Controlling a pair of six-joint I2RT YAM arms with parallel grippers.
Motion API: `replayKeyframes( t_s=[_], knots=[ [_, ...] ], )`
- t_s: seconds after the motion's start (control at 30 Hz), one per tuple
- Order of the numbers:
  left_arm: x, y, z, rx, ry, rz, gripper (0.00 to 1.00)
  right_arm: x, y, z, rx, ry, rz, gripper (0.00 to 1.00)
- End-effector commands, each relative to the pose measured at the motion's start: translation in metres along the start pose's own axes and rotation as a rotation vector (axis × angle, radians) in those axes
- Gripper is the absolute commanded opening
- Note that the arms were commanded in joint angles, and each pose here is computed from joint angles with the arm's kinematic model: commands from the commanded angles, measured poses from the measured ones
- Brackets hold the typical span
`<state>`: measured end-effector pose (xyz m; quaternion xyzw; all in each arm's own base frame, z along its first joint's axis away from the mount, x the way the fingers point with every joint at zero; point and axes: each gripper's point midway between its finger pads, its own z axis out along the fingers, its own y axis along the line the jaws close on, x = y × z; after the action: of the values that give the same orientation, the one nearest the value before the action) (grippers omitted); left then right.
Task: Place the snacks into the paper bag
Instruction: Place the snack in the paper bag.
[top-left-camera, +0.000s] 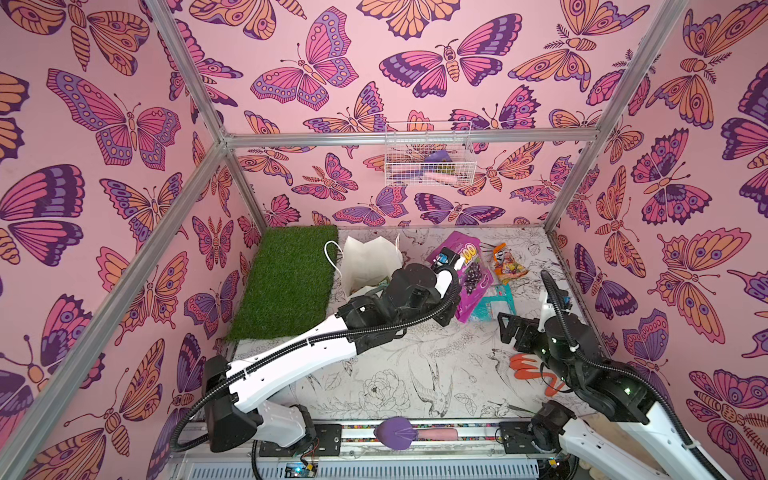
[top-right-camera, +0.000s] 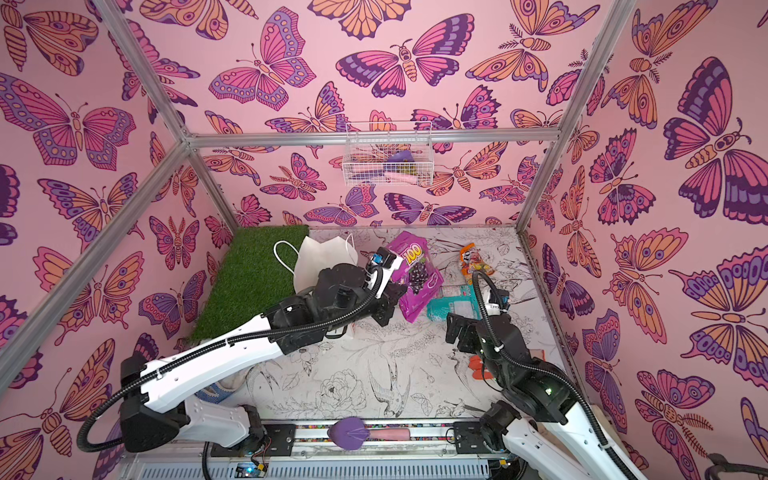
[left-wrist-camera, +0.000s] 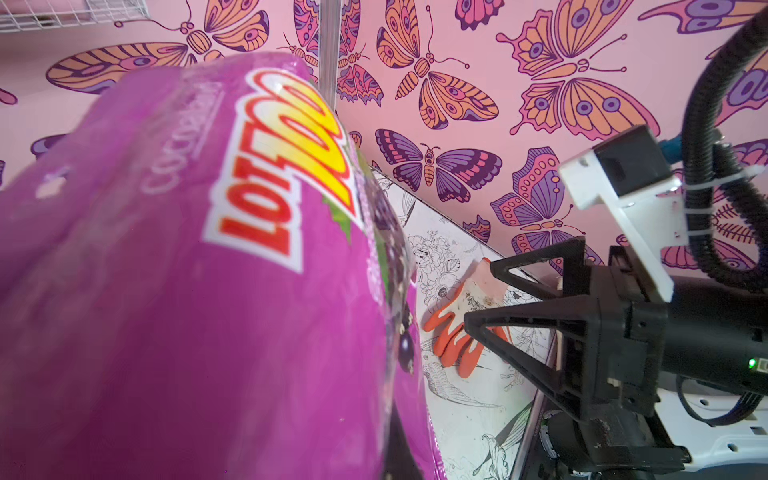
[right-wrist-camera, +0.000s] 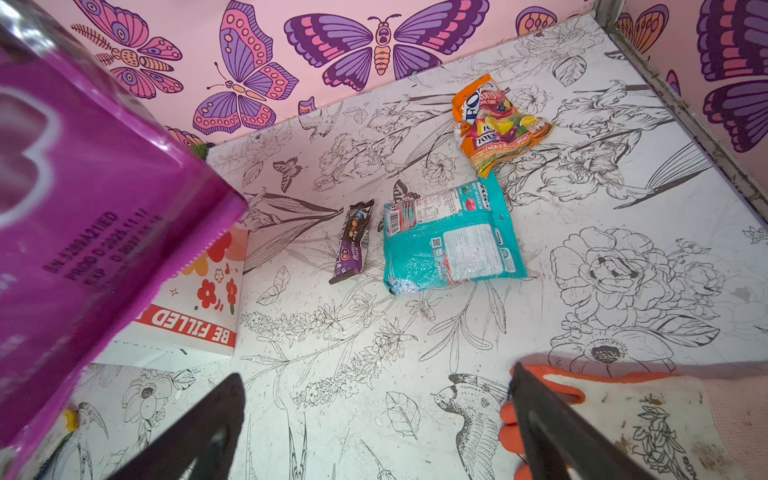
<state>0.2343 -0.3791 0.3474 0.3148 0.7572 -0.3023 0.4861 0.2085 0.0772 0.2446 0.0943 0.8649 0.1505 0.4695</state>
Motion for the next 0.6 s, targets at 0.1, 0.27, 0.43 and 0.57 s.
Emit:
replayKeyframes(
  t_s=[0.1,0.27,0.43,0.57],
  knots=[
    [-0.056,0.004,-0.041,-0.035,-0.192,0.032,0.0,0.001,-0.002,0.001,0.008,0.003,0.018,1.0],
    [-0.066,0.009,-0.063,-0.054,-0.235,0.039,0.0,0.002,-0.001,0.001,0.004,0.004,0.019,1.0],
    [-0.07,0.013,-0.078,-0.077,-0.261,0.05,0.0,0.002,0.0,0.003,0.001,0.008,0.02,1.0],
    [-0.073,0.016,-0.088,-0.089,-0.278,0.054,0.0,0.001,0.003,0.005,-0.008,0.013,0.022,1.0]
  ],
)
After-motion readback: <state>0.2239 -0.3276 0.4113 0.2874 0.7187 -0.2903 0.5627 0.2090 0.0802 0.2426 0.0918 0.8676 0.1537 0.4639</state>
